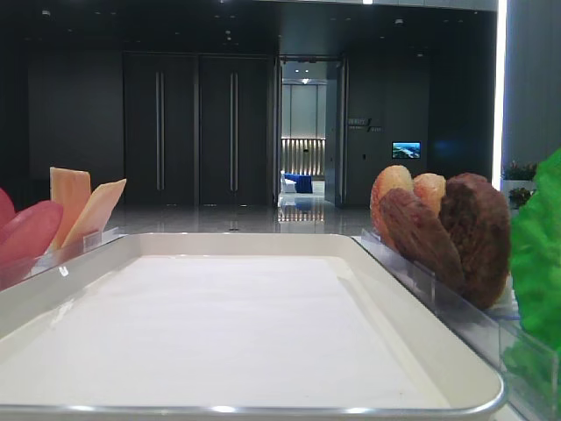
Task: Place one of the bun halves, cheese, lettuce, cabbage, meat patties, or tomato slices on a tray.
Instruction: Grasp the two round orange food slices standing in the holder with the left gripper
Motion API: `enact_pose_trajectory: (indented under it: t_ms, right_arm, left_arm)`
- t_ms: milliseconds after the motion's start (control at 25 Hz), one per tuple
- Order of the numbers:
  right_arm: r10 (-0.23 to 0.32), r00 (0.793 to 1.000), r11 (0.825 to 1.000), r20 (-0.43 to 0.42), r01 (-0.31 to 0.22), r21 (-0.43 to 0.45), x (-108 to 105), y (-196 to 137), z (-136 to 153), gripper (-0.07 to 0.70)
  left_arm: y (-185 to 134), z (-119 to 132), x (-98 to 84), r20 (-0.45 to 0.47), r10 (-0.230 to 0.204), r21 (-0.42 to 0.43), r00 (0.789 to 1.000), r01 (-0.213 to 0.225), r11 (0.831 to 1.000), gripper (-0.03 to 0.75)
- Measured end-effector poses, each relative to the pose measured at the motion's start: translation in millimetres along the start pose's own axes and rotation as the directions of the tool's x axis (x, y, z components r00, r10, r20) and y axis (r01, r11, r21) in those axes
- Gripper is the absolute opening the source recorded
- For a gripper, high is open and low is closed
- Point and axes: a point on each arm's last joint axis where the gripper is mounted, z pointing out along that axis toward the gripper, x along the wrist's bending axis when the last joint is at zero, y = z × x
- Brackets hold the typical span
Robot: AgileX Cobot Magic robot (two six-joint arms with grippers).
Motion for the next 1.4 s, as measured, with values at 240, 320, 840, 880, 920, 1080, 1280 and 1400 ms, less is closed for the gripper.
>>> enact_pose_trajectory:
  t_ms: [240,320,840,880,920,1080,1280,1400]
  right_arm:
    - [0.0,1.0,1.0,0.0,0.0,0.0,0.0,0.0,0.0,0.472]
    - [0.0,1.0,1.0,0.0,0.0,0.0,0.0,0.0,0.0,0.472]
    - [0.0,1.0,1.0,0.0,0.0,0.0,0.0,0.0,0.0,0.472]
    - [0.0,1.0,1.0,0.0,0.0,0.0,0.0,0.0,0.0,0.472]
    - [0.0,1.0,1.0,0.0,0.0,0.0,0.0,0.0,0.0,0.472]
    - [0.0,1.0,1.0,0.0,0.0,0.0,0.0,0.0,0.0,0.472]
    - [0.0,1.0,1.0,0.0,0.0,0.0,0.0,0.0,0.0,0.472]
    - [0.0,1.0,1.0,0.0,0.0,0.0,0.0,0.0,0.0,0.472]
  left_arm:
    - [0.0,0.0,0.0,0.0,0.0,0.0,1.0,0.0,1.0,0.692]
    - [0.0,0.0,0.0,0.0,0.0,0.0,1.0,0.0,1.0,0.692]
    - [0.0,0.0,0.0,0.0,0.0,0.0,1.0,0.0,1.0,0.663]
    - [0.0,0.0,0.0,0.0,0.0,0.0,1.0,0.0,1.0,0.656]
    - [0.0,0.0,0.0,0.0,0.0,0.0,1.0,0.0,1.0,0.65]
    - [0.0,0.0,0.0,0.0,0.0,0.0,1.0,0.0,1.0,0.629]
    - [0.0,0.0,0.0,0.0,0.0,0.0,1.0,0.0,1.0,0.591]
    - [0.0,0.0,0.0,0.0,0.0,0.0,1.0,0.0,1.0,0.558]
